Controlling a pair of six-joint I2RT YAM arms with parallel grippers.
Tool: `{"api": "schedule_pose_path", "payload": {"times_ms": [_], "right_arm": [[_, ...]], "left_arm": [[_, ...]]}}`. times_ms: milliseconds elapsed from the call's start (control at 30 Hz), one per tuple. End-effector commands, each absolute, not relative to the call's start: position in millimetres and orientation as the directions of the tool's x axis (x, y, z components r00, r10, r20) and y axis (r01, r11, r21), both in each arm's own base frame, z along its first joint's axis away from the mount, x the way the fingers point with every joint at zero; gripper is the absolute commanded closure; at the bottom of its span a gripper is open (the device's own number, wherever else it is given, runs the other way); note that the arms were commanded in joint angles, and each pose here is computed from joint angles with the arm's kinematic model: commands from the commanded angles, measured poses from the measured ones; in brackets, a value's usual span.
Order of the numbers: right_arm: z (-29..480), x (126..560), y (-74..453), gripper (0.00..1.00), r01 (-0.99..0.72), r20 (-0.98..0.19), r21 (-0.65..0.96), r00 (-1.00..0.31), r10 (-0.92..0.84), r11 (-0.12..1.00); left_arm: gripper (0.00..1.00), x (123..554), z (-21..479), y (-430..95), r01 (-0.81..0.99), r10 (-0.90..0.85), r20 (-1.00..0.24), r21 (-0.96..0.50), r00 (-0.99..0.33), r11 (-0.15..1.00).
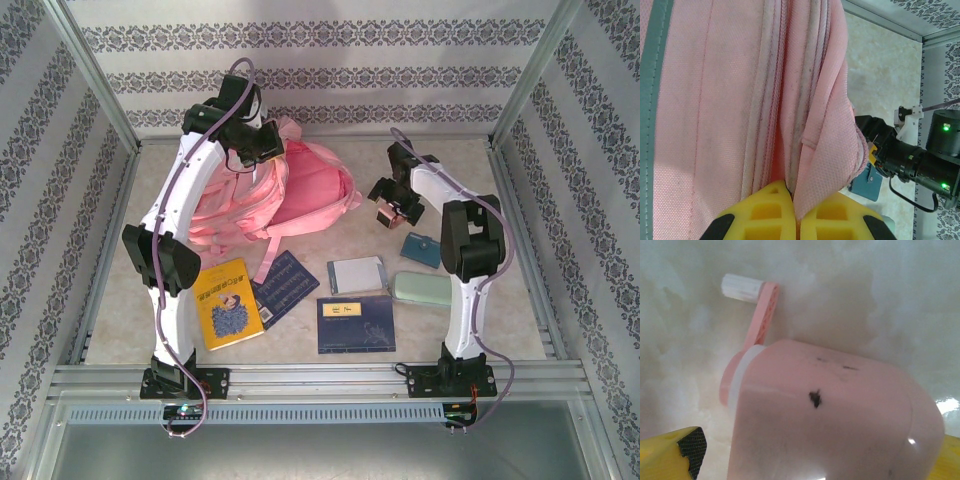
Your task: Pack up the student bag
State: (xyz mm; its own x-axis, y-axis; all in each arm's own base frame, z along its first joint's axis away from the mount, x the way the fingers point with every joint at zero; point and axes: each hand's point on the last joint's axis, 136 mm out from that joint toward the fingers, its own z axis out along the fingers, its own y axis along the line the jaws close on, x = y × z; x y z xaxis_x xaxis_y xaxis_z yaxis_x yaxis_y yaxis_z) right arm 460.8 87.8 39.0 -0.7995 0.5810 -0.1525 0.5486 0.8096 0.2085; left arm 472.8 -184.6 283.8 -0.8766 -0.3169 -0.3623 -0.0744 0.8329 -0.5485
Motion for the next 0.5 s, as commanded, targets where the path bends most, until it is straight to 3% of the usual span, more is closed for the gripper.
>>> {"api": "schedule_pose_path", "payload": {"times_ms": [0,300,467], "right_arm": [[32.8,464.5,89.0,0.07,0.560,-0.134,0.212,-0.795,0.592,0.801],[52.7,462.7,85.0,0.38,0.532,-0.187,0.219,-0.800,0.570,0.818],[81.8,462.6,78.6,0.44,0.503,-0.255,0.219,-0.797,0.547,0.836]], "left_arm": [[1.00,476.0,315.4,-179.6,-0.035,-0.346,-0.428,-0.586,-0.835,0.810],[1.00,476.8,317.0,-178.9,-0.035,-0.349,-0.432,-0.587,-0.832,0.809],[1.00,476.7,322.1,-181.1,-0.019,-0.347,-0.440,-0.597,-0.828,0.802]]}}
